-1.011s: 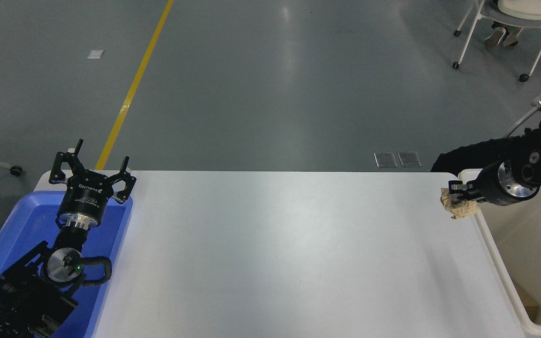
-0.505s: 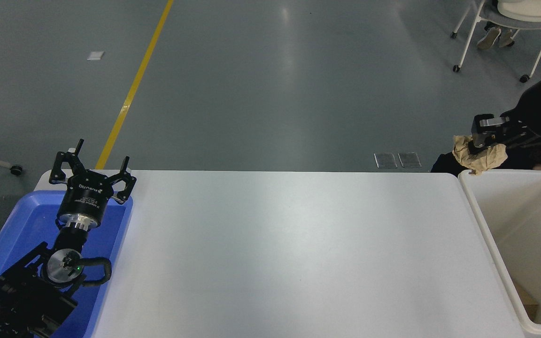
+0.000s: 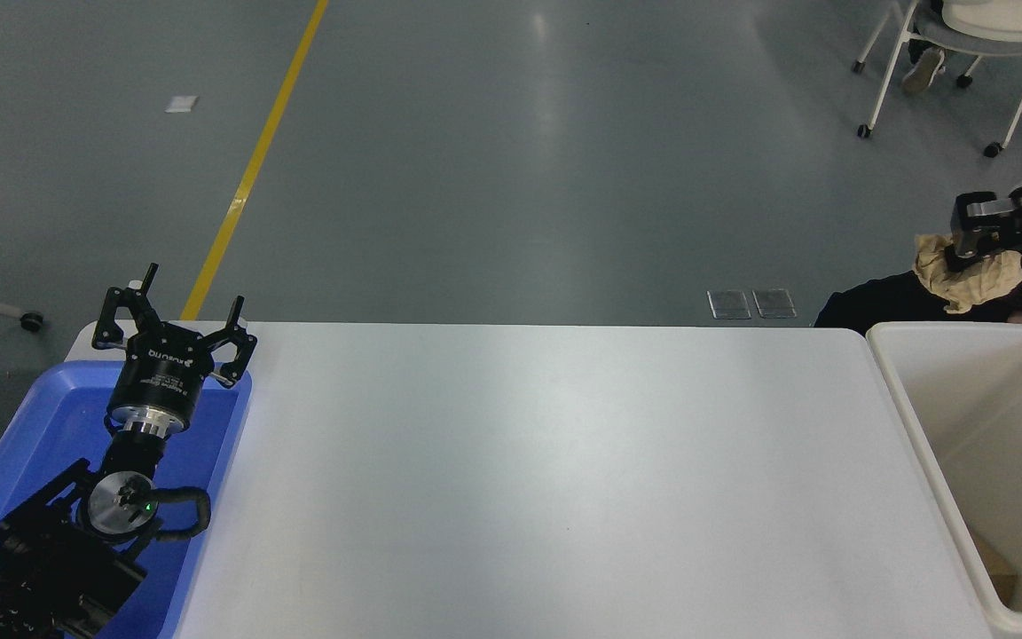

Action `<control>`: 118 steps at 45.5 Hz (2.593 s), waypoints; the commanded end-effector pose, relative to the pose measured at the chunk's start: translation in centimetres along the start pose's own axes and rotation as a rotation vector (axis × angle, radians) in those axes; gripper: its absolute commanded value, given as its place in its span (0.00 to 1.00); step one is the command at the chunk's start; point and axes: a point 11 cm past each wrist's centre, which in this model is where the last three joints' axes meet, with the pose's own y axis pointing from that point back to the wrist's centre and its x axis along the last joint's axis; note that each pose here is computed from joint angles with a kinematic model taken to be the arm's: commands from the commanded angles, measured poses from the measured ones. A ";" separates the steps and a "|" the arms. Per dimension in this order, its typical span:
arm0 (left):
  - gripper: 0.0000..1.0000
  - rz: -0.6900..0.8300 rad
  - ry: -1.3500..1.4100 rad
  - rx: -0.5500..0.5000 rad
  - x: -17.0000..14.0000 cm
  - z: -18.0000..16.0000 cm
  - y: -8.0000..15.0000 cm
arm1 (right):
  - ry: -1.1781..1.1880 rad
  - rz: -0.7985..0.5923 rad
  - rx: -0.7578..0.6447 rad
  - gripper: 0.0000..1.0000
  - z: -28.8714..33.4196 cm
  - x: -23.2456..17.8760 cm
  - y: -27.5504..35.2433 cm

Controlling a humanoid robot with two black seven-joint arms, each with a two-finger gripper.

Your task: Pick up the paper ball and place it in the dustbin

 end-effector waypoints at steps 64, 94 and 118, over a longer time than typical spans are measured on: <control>1.00 0.000 0.000 -0.003 0.0 0.1 -0.1 | -0.667 0.231 -0.151 1.00 6.6 -21.0 -28.1; 1.00 -0.003 -0.001 0.001 -0.1 0.0 -0.1 | -0.070 0.069 -0.013 1.00 0.5 -3.0 -11.9; 1.00 0.002 0.000 -0.003 0.0 0.0 0.0 | 0.170 -0.348 0.314 1.00 -19.6 -5.4 1.5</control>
